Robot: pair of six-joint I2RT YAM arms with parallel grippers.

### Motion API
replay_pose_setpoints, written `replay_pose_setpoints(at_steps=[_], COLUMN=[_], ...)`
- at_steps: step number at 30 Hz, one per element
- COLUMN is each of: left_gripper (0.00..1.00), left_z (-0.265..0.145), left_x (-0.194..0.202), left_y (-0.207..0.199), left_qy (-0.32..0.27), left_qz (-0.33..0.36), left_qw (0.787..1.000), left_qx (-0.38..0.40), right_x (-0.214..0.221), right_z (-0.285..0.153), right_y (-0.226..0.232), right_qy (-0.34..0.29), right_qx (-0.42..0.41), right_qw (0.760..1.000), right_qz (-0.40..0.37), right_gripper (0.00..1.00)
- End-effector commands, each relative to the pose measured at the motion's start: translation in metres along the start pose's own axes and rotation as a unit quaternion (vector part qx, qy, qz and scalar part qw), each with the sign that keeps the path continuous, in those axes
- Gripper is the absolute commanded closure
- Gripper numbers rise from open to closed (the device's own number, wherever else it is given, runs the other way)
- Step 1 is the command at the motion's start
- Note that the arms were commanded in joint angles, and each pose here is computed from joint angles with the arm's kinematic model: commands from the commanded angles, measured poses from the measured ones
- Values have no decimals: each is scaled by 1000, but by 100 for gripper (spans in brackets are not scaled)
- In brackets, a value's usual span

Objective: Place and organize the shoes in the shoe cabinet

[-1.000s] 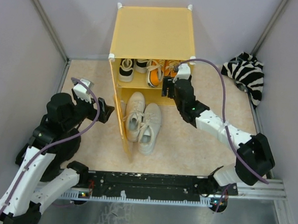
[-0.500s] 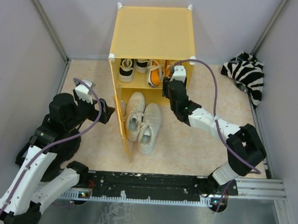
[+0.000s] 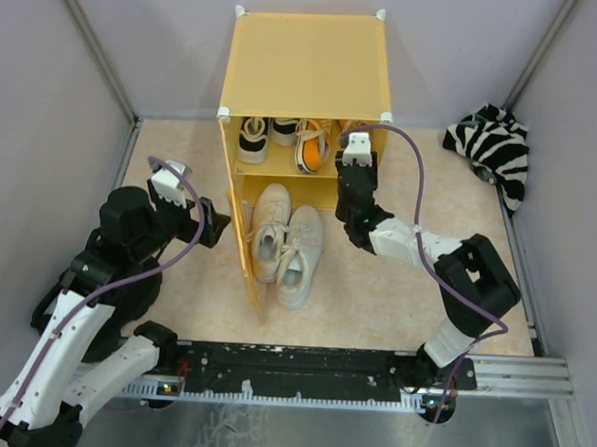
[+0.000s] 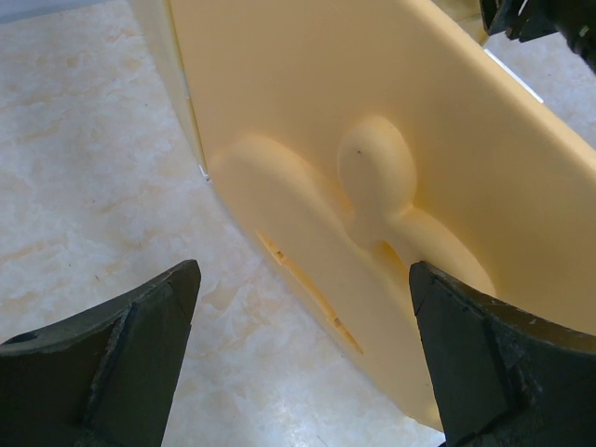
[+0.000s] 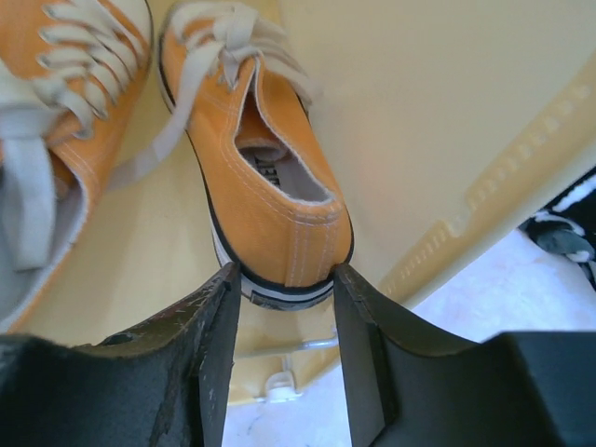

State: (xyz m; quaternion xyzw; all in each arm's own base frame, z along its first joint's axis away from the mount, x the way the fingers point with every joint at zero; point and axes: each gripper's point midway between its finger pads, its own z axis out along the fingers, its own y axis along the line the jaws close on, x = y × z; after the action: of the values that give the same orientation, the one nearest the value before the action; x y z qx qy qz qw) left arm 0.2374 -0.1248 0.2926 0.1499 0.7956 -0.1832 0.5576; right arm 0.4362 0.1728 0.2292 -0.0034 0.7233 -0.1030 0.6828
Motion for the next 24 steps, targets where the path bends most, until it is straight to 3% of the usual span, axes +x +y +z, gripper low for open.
replay_pose_setpoints(at_steps=[1, 4, 7, 12, 19, 24], left_gripper=[1, 1, 1, 1, 1, 1], left_z=[-3, -4, -5, -3, -2, 0], left_x=[-6, -4, -4, -4, -5, -7], left_y=[1, 3, 2, 0, -3, -5], left_qy=[-16, -14, -14, -13, -17, -18], left_qz=[4, 3, 3, 2, -2, -1], left_qw=[1000, 1000, 1000, 1000, 1000, 1000], left_qx=[-3, -9, -8, -1, 6, 11], right_x=[-5, 16, 31, 5, -41, -62], right_z=[16, 15, 8, -13, -40, -53], right_y=[-13, -7, -3, -5, 6, 38], right_qy=[-23, 10, 29, 2, -19, -21], right_qx=[61, 54, 38, 6, -91, -189], right_qw=[998, 998, 998, 997, 988, 970], right_qz=[24, 27, 37, 76, 124, 152], right_gripper=[94, 85, 66, 33, 28, 27])
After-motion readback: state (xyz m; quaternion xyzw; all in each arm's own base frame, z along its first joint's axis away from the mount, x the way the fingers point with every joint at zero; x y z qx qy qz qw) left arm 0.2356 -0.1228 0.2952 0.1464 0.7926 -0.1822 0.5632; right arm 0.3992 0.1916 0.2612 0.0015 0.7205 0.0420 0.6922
